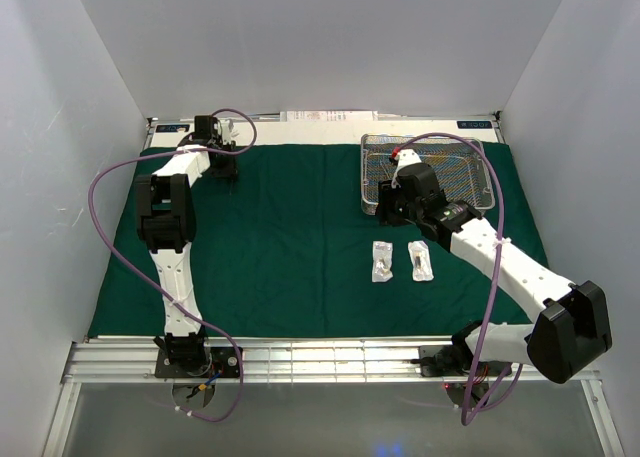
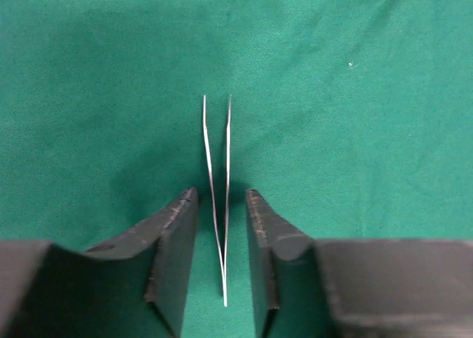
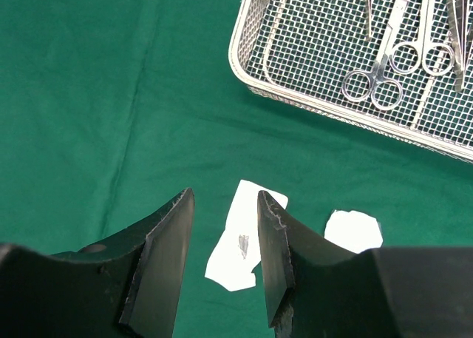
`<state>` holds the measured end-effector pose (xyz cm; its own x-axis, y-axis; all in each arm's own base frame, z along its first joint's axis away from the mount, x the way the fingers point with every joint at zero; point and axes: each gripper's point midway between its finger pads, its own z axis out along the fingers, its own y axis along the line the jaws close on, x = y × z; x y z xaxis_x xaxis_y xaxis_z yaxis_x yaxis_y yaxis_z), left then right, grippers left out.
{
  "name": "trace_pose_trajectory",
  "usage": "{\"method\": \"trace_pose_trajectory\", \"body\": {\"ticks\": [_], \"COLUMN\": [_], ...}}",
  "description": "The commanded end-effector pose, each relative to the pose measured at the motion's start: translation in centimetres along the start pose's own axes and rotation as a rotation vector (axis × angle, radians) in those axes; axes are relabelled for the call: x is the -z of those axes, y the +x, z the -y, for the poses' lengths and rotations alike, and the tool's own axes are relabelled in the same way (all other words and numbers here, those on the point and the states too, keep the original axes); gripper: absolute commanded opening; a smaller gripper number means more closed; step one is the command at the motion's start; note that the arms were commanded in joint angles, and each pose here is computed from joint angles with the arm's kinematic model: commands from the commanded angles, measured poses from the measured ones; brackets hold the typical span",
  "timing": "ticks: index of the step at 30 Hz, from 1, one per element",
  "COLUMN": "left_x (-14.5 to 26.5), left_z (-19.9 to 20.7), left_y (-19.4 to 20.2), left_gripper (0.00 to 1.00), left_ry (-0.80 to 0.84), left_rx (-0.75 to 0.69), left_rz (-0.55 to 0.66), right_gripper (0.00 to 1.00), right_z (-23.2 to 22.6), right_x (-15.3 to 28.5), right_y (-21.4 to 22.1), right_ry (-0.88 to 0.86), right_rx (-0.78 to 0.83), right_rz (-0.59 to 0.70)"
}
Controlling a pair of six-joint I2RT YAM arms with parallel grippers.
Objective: Open and lay out the surgical kit
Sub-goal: Place the medical item in the surgical kit, then pick up the medical item from the container.
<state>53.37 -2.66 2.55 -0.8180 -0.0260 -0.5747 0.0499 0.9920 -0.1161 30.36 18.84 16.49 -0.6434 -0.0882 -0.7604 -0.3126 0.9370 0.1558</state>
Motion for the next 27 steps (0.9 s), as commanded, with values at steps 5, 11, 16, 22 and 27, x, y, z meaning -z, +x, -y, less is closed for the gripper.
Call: {"method": "trace_pose_trajectory", "body": {"ticks": [5, 11, 16, 22, 27], "left_x": [3.1, 6.4, 10.6, 14.9, 16.9], "left_z": [-0.2, 0.0, 0.0, 0.3, 1.7], "left_y": [-3.2, -6.6, -8.9, -7.6, -3.6], "left_gripper": [0.56, 0.80, 0.98, 0.98, 0.98], "left_ry": [-0.027, -0.052, -0.093, -0.135, -0.112], "left_rx": [-0.013, 0.033, 0.162, 0.349, 0.396], "left_rz": [0.075, 0.152, 0.220, 0.214, 0.157], "right_gripper": [0.46, 0.46, 0.46, 0.43, 0.34], "right_z": [-0.7, 0.9, 5.0, 10.3, 12.3], "right_x": [0.7, 0.8, -0.1, -2.7, -6.2], "right_y": [-2.9, -4.3, -5.3, -6.3, -7.1], "right_ry": [-0.026, 0.022, 0.118, 0.205, 0.205], "right_rx": [0.018, 0.009, -0.062, -0.128, -0.073], "right_rz": [0.061, 0.084, 0.061, 0.010, -0.036]}}
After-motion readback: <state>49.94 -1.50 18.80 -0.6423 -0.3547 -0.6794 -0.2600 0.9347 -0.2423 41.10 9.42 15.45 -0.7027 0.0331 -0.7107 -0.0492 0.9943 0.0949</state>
